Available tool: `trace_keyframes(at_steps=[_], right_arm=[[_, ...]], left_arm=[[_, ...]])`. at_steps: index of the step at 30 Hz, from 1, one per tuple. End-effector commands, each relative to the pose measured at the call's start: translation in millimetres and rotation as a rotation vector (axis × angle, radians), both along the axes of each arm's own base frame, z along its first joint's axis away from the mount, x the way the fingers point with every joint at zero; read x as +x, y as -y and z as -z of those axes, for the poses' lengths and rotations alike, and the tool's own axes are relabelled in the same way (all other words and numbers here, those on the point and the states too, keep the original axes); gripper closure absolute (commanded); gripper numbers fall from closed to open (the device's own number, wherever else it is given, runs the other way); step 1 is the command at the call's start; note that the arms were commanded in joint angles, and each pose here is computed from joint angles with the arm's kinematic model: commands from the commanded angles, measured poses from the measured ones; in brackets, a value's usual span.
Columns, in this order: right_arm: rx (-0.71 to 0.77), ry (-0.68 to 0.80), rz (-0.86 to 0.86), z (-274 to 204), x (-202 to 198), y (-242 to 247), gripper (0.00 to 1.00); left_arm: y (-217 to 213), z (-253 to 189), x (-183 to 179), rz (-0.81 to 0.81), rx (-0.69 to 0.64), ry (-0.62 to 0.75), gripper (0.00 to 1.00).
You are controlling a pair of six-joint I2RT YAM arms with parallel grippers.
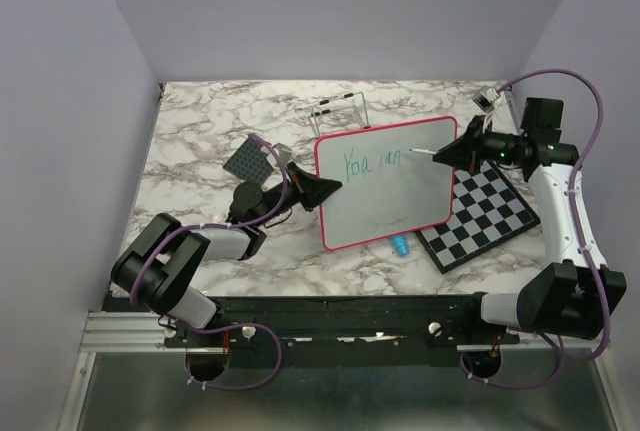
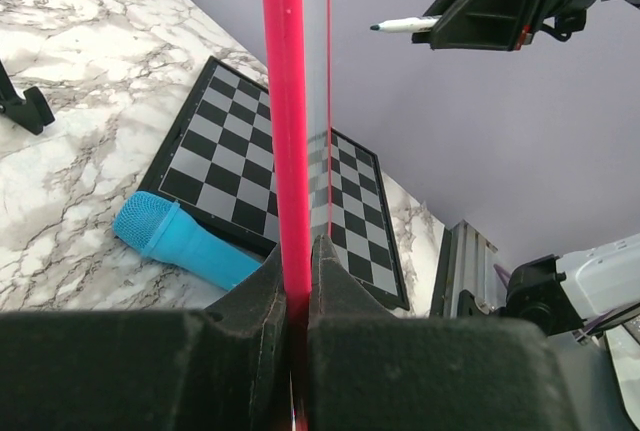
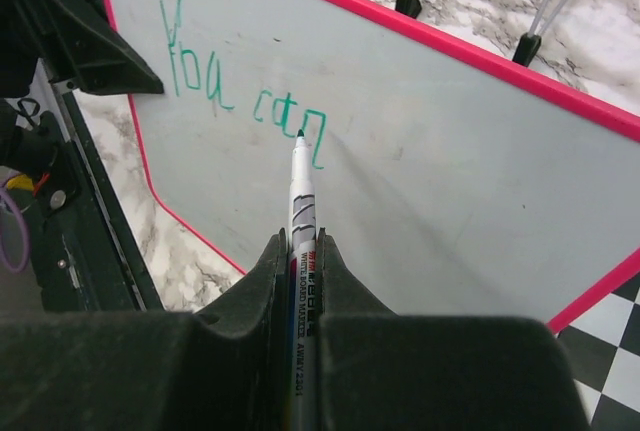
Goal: Write a sentence on the whiteboard
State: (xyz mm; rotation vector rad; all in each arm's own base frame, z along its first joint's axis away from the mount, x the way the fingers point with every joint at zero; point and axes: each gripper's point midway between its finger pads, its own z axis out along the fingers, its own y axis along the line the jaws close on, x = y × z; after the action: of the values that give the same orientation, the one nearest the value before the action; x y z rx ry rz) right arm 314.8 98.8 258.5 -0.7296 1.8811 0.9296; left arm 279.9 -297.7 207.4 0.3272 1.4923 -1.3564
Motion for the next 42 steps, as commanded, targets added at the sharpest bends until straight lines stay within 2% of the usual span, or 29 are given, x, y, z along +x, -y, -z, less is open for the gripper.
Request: trace_keyframes(at_steps=[1, 16, 42], right_arm=[[0.046, 0.026, -0.049, -7.3, -14.8, -7.0, 0.99], [0.034, 0.084, 0.009, -2.2, -15.6, 14.6, 0.99], [0.031, 0.107, 0.012, 6.1, -17.4, 16.2, 0.99]], left_arm=[[2.2, 6.8, -2.2, 0.019, 0.075, 0.084, 1.0], [-2.2, 10.8, -5.3, 0.007, 0.103, 0.09, 1.0], [-10.8, 15.4, -11.2, -0.018, 0.123, 0.08, 1.0]])
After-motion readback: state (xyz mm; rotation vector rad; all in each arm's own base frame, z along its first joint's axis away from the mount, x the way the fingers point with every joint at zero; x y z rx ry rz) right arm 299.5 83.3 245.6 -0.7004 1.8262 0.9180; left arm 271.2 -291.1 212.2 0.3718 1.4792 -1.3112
